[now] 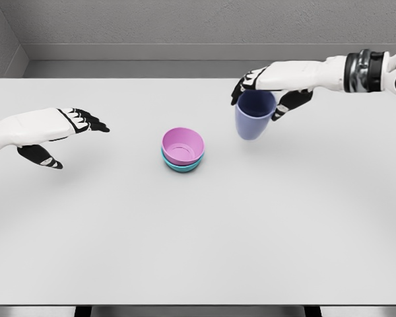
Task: Stacking bowl and cup with both arms
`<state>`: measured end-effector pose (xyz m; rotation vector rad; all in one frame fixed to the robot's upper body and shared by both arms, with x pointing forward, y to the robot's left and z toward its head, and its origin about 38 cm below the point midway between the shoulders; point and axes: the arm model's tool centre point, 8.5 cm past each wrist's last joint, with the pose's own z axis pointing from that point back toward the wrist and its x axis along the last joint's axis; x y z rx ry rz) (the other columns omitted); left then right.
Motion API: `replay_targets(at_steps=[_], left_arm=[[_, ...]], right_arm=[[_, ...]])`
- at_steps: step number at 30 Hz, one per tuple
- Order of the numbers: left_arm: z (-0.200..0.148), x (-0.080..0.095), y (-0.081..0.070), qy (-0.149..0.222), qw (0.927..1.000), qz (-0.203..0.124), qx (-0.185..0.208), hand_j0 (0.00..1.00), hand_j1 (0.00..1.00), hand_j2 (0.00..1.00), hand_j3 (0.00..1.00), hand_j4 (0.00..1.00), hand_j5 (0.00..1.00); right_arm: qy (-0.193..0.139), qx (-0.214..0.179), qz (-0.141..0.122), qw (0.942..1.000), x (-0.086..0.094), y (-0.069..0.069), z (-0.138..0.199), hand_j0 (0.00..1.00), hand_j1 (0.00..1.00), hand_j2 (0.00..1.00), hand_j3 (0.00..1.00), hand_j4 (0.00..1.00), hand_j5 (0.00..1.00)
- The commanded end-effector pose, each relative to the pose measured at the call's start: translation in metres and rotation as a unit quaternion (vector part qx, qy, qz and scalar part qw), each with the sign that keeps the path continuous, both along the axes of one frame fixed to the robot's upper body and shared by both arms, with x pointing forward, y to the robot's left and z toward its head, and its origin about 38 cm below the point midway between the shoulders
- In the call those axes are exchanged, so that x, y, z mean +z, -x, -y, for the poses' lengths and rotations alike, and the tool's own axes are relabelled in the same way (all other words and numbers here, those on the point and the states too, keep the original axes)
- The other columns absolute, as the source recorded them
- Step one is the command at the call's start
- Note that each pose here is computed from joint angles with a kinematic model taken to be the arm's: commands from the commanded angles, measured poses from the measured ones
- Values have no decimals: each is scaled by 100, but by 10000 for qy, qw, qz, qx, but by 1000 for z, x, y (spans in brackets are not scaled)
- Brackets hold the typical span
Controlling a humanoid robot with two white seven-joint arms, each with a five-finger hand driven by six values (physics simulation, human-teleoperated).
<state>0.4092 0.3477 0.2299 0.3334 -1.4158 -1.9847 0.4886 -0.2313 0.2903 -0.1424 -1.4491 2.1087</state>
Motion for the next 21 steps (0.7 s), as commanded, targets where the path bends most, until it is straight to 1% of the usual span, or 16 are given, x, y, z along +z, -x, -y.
replay_targets(at_steps=[1,8,15,17,21], left_arm=[[-1,1,0,16,10000,-6,17,100,100,100,100,100,100],[1,0,-1,36,10000,2,2,100,100,100,100,100,100],[-4,-1,-2,-4,10000,-25,71,100,100,100,100,100,100],[-5,-2,-2,-4,10000,-32,85,100,100,100,100,100,100],[-5,-1,-2,-4,10000,-25,84,100,100,100,100,100,100]], right_arm=[[-62,37,-19,10000,1,-1,-6,61,61,61,61,61,61],[-60,48,-2,10000,2,-1,-7,61,61,61,61,61,61],[-83,119,17,9999,4,0,-13,61,61,61,61,61,61],[-71,157,-7,9999,2,0,-17,62,62,62,62,62,62],[-78,213,19,9997,4,0,-22,65,65,65,65,65,65]])
